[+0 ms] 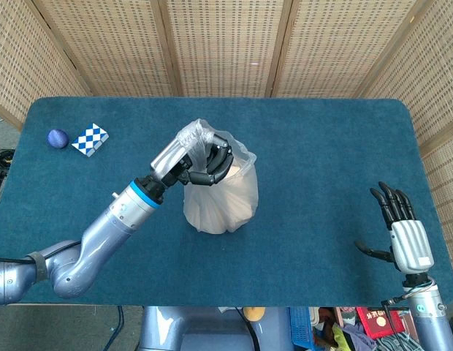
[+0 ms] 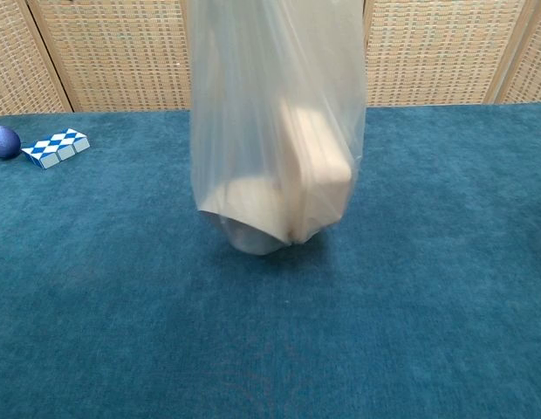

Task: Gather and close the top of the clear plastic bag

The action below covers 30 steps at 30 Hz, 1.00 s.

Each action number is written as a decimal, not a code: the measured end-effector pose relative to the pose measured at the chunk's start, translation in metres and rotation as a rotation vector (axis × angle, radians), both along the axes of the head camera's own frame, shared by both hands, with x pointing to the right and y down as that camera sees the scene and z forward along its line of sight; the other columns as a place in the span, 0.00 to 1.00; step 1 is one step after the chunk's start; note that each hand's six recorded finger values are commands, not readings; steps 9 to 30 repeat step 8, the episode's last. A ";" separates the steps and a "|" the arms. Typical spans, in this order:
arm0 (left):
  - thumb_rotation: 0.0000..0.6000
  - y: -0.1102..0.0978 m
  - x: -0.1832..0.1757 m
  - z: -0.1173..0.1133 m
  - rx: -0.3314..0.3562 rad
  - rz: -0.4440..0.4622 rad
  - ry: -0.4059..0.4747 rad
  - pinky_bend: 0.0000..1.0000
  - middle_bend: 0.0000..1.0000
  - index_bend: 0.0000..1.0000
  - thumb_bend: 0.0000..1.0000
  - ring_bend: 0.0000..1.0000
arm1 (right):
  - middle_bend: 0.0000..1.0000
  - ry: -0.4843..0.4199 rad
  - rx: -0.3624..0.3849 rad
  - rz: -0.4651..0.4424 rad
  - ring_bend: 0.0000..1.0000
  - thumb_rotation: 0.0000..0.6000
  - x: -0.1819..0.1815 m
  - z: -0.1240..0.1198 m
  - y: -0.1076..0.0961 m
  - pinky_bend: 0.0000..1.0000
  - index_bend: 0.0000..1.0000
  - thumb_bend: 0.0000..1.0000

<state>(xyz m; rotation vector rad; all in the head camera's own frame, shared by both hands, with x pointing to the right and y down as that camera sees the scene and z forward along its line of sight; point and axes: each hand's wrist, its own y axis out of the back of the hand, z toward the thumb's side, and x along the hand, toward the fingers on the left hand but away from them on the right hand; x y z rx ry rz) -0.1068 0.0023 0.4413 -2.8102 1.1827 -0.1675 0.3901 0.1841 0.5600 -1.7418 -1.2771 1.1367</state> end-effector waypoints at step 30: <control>1.00 -0.001 -0.009 -0.024 -0.008 0.089 -0.089 0.97 0.90 0.94 1.00 0.77 | 0.00 0.009 0.006 0.016 0.00 1.00 0.004 -0.002 -0.001 0.00 0.00 0.00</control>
